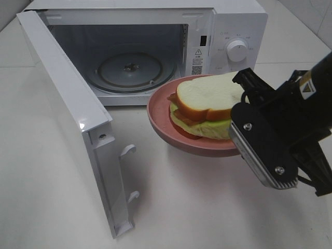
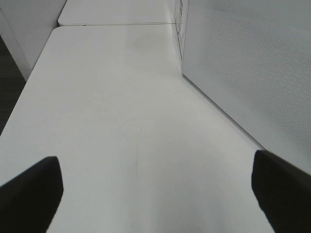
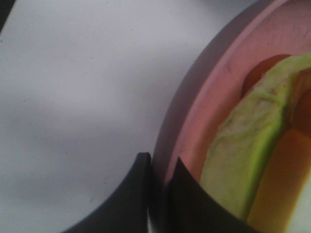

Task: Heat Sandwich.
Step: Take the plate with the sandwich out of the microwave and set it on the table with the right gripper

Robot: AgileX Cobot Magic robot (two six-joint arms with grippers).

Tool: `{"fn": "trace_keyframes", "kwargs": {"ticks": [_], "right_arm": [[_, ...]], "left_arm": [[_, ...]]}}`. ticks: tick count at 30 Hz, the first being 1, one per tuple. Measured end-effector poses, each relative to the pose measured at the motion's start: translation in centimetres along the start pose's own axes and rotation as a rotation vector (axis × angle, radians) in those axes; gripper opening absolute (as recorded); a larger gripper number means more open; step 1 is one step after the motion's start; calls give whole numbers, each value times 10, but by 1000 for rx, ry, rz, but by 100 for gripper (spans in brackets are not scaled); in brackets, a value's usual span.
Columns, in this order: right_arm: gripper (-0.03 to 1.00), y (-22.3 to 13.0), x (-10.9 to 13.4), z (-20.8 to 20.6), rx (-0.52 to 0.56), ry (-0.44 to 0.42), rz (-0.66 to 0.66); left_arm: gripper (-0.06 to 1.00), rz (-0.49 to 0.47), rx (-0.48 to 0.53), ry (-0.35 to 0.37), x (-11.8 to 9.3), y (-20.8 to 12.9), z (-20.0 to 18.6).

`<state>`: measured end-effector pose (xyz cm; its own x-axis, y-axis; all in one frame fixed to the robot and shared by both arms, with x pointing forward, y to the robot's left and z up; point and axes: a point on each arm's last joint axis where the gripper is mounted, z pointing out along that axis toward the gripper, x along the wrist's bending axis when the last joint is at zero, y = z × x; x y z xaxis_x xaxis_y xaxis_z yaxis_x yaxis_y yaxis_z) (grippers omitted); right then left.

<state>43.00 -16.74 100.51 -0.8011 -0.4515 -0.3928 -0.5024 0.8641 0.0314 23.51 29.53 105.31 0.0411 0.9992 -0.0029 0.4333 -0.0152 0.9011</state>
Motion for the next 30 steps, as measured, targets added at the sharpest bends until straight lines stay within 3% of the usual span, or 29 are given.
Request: {"fn": "trace_keyframes", "kwargs": {"ticks": [21, 30], "right_arm": [[6, -7, 64, -32, 13, -46, 89], [6, -14, 85, -43, 67, -46, 176]], "left_arm": [[99, 0, 0, 0, 0, 0, 0], [99, 0, 0, 0, 0, 0, 0]]}}
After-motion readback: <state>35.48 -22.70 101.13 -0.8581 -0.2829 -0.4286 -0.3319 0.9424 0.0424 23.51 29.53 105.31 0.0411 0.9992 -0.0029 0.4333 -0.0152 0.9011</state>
